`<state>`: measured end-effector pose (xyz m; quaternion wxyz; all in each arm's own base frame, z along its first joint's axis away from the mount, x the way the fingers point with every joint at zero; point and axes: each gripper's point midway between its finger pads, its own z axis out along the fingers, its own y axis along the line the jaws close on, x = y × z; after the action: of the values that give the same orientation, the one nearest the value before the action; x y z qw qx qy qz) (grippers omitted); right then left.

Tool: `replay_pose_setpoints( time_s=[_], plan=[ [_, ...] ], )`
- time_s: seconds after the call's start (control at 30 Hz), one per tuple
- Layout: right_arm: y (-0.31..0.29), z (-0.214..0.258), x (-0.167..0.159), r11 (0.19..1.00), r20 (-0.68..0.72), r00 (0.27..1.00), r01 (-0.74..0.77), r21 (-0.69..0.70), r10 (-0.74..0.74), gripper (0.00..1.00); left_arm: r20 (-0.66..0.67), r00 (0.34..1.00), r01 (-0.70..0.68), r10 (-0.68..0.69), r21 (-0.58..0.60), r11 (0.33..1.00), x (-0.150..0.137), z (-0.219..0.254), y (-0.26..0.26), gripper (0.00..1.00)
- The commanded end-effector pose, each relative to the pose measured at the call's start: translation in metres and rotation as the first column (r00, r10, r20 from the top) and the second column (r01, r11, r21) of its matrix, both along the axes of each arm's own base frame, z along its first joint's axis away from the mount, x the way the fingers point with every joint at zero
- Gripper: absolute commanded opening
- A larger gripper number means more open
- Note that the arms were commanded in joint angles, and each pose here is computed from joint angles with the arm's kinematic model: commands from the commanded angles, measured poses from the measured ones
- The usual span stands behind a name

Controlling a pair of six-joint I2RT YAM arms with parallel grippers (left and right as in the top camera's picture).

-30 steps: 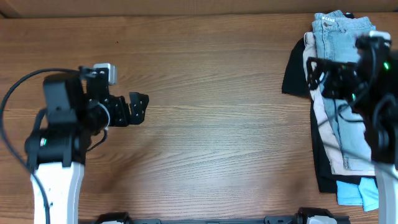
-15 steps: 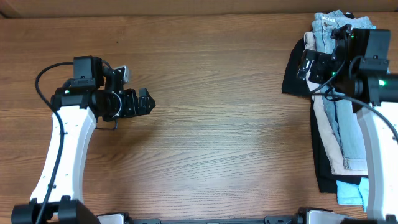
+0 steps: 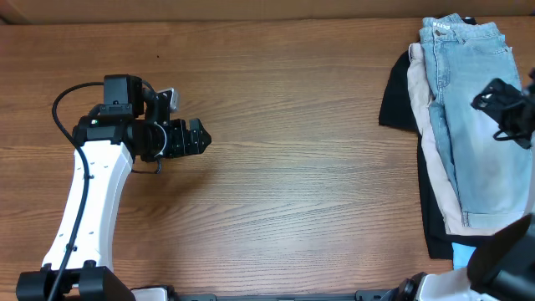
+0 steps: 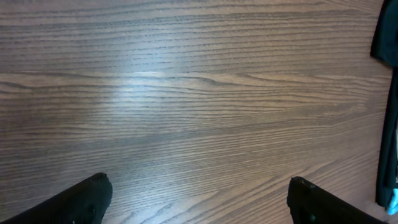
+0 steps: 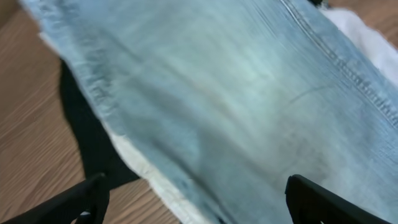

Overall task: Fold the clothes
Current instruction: 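Reach the right gripper to the denim shorts atop the stack and grasp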

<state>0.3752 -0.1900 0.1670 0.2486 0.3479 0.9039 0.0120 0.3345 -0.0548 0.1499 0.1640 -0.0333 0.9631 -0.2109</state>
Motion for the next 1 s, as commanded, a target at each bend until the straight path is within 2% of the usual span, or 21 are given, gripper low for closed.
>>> replay_pose_setpoints(
  time_s=[0.0, 0.13, 0.27, 0.4, 0.53, 0.73, 0.9, 0.97],
  plan=[
    [0.007, -0.017, 0.007, 0.998, -0.026, 0.999, -0.036, 0.058, 0.038, 0.91, 0.044, 0.999, 0.019, -0.02, 0.018, 1.0, 0.006, 0.01, 0.001, 0.93],
    [0.023, -0.045, 0.006, 0.993, -0.127, 0.988, -0.08, 0.081, 0.09, 0.84, 0.047, 0.999, 0.019, -0.02, 0.018, 1.0, 0.007, 0.01, 0.001, 0.94],
    [0.029, -0.059, 0.008, 0.995, -0.19, 0.977, -0.093, 0.029, 0.097, 0.82, 0.048, 0.999, 0.019, -0.02, 0.017, 1.0, 0.007, 0.01, 0.001, 0.96],
    [0.032, -0.064, 0.017, 0.994, -0.193, 0.975, -0.112, 0.0, 0.11, 0.82, 0.048, 0.999, 0.019, -0.02, 0.018, 1.0, 0.007, 0.01, 0.001, 0.96],
    [0.05, -0.067, 0.033, 0.972, -0.157, 0.96, -0.236, 0.006, 0.234, 0.82, 0.068, 0.998, 0.019, -0.02, 0.02, 1.0, 0.011, 0.012, 0.001, 0.99],
    [0.047, -0.08, 0.04, 0.96, -0.195, 0.946, -0.275, -0.048, 0.261, 0.8, 0.11, 0.994, 0.01, -0.014, 0.039, 0.999, 0.021, 0.014, 0.004, 1.0],
    [0.043, -0.1, 0.04, 0.95, -0.243, 0.926, -0.308, -0.049, 0.288, 0.74, 0.11, 0.994, -0.025, 0.013, 0.111, 0.994, 0.025, 0.008, 0.017, 1.0],
    [0.038, -0.105, 0.039, 0.952, -0.263, 0.926, -0.299, -0.067, 0.272, 0.67, 0.105, 0.994, -0.035, 0.021, 0.134, 0.99, 0.026, 0.005, 0.022, 1.0]
  ],
)
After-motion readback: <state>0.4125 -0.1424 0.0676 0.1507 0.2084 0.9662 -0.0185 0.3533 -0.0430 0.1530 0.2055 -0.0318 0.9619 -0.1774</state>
